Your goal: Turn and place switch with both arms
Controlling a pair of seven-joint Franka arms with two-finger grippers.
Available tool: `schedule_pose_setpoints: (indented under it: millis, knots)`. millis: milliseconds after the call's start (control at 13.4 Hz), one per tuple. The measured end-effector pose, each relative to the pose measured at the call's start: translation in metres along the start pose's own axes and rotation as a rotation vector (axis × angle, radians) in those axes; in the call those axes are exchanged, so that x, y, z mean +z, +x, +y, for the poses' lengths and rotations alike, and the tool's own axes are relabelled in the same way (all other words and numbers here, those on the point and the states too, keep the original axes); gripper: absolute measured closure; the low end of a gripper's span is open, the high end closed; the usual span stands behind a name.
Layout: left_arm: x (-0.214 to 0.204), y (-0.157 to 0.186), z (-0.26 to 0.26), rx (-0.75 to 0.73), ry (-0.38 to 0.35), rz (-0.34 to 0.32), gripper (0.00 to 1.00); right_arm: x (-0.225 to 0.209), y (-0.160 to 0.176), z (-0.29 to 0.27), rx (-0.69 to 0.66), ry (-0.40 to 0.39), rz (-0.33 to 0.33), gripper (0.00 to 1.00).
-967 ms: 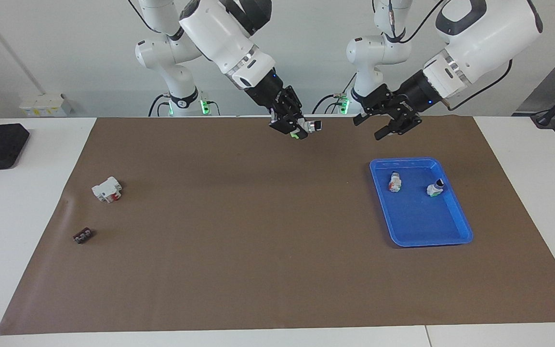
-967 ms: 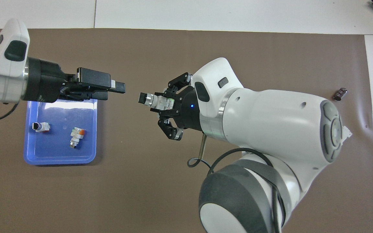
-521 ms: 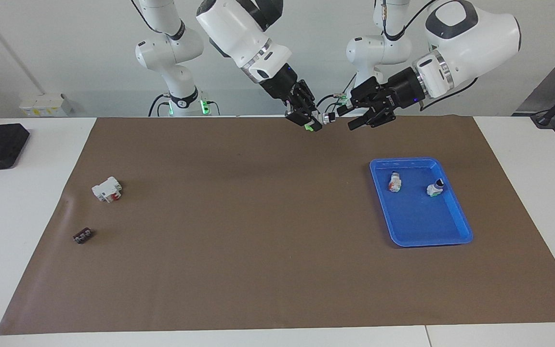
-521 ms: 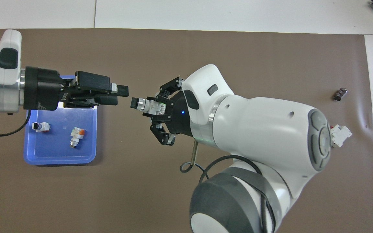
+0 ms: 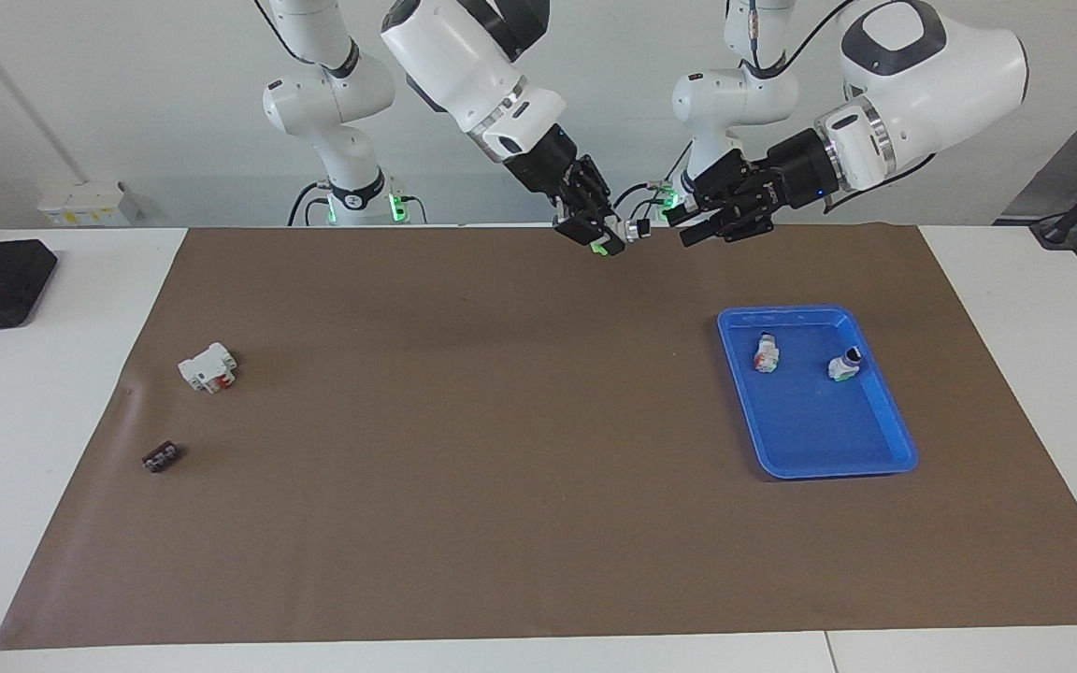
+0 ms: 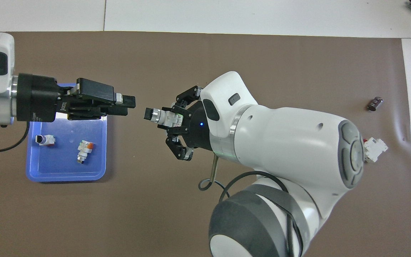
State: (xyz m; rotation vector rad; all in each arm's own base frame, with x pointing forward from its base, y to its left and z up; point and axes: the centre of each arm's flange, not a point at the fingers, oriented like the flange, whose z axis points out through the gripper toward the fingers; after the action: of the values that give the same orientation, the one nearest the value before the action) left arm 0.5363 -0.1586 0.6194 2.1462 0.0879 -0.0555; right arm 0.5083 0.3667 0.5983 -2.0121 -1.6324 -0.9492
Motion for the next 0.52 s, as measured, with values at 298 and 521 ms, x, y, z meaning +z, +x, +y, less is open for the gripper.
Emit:
schedule_pose_setpoints:
  millis: [298, 521]
  knots:
    - [0.0059, -0.0021, 0.0019, 0.003, 0.000, -0.011, 0.53, 0.0001, -0.0001, 0.0000, 0.000, 0.000, 0.000, 0.67]
    - [0.0067, -0.0025, 0.0016, 0.003, 0.000, -0.012, 0.56, 0.0001, -0.0001, 0.0000, 0.001, 0.000, 0.000, 0.67]
